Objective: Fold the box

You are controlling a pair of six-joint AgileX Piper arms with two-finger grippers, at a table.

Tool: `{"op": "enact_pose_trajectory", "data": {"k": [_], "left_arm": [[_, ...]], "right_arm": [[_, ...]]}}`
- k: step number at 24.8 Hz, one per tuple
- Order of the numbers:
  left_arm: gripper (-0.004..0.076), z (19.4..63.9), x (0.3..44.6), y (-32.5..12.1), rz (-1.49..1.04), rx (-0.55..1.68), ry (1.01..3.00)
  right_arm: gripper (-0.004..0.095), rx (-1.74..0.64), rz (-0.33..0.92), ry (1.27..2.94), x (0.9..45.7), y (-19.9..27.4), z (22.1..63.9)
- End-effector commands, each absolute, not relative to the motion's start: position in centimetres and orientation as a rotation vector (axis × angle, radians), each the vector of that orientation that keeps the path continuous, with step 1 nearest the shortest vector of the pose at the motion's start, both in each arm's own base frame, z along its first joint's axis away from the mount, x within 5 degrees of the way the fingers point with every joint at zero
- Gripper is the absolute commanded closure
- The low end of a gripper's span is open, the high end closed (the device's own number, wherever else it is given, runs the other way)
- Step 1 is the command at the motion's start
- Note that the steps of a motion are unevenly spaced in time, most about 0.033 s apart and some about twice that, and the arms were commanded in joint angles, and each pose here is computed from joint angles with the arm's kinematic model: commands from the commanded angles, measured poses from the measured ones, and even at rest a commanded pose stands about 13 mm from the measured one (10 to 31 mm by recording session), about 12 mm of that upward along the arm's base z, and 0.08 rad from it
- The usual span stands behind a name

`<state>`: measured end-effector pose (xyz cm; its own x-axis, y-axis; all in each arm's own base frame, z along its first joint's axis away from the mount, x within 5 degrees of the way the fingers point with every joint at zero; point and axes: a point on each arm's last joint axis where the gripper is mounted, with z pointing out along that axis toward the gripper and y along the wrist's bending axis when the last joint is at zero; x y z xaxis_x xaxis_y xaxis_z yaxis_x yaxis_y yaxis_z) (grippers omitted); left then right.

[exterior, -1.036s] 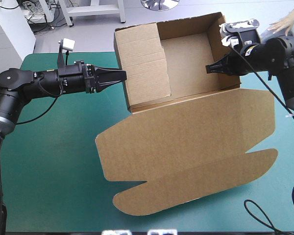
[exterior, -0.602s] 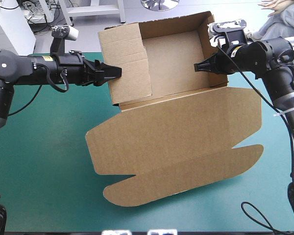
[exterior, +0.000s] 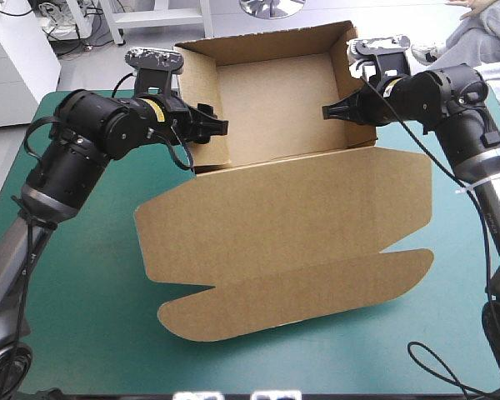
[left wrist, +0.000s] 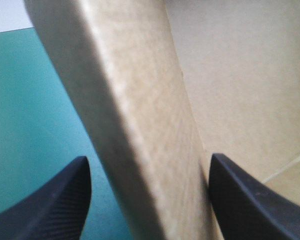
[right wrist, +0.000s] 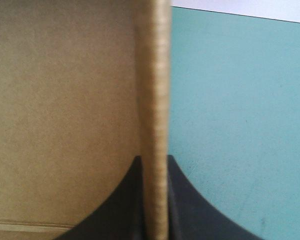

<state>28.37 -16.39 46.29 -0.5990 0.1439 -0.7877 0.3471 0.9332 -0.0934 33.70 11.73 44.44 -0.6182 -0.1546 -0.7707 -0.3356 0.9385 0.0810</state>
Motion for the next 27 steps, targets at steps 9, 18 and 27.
{"op": "enact_pose_trajectory", "data": {"k": [9,18,27], "left_arm": [[0.0734,46.8,29.3,-16.8,-0.147,0.359,2.143],[0.0734,40.1,33.3,-19.1,0.029,0.525,2.37],[0.0733,34.0,36.2,-20.6,0.114,0.62,2.528]], "right_arm": [[0.0921,-0.335,0.271,2.24,33.6,11.6,45.1],[0.0921,-0.419,0.181,2.535,35.9,12.2,39.4],[0.0921,-0.438,0.201,2.678,38.0,13.2,35.2]]}}
